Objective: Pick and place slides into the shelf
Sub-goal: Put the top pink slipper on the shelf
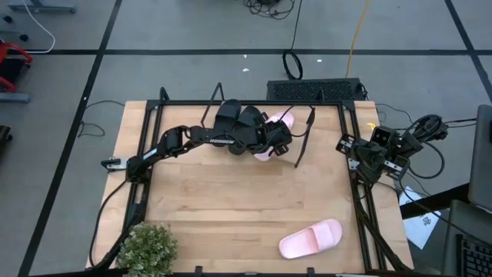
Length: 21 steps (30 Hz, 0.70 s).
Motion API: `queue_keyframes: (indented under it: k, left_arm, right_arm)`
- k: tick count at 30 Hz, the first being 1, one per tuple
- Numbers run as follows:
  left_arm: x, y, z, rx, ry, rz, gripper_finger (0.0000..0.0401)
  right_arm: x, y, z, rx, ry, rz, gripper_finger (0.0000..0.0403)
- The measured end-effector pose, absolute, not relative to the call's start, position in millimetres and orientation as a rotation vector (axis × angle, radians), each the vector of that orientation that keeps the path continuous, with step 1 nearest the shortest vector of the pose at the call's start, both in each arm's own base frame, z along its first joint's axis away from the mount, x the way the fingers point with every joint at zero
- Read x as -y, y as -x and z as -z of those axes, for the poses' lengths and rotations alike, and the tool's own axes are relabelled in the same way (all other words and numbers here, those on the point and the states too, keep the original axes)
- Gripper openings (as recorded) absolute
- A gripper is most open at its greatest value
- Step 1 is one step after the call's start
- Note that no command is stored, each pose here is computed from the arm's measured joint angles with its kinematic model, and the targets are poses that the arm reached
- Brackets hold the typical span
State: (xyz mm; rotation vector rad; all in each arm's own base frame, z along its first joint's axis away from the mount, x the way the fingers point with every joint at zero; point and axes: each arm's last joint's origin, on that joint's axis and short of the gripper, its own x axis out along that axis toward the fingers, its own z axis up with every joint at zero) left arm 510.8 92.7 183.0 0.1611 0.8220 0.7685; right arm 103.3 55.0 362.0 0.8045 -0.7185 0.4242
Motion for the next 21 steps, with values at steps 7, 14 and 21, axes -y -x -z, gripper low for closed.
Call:
queue_keyframes:
  k: [7, 14, 21]
  left_arm:
    - [-92.8, -510.7, -183.0, -0.824, -0.168, -0.770, 0.0139]
    - [-94.1, -509.4, -183.6, -0.837, -0.228, -0.817, 0.0137]
    - [-94.4, -509.0, -183.5, -0.847, -0.256, -0.824, 0.0112]
  right_arm:
    - [-55.0, -103.3, -362.0, 0.716, -0.820, -0.431, 0.0045]
    - [-55.1, -103.3, -361.9, 0.716, -0.819, -0.431, 0.0045]
    - [-55.1, -103.3, -361.9, 0.716, -0.818, -0.430, 0.0045]
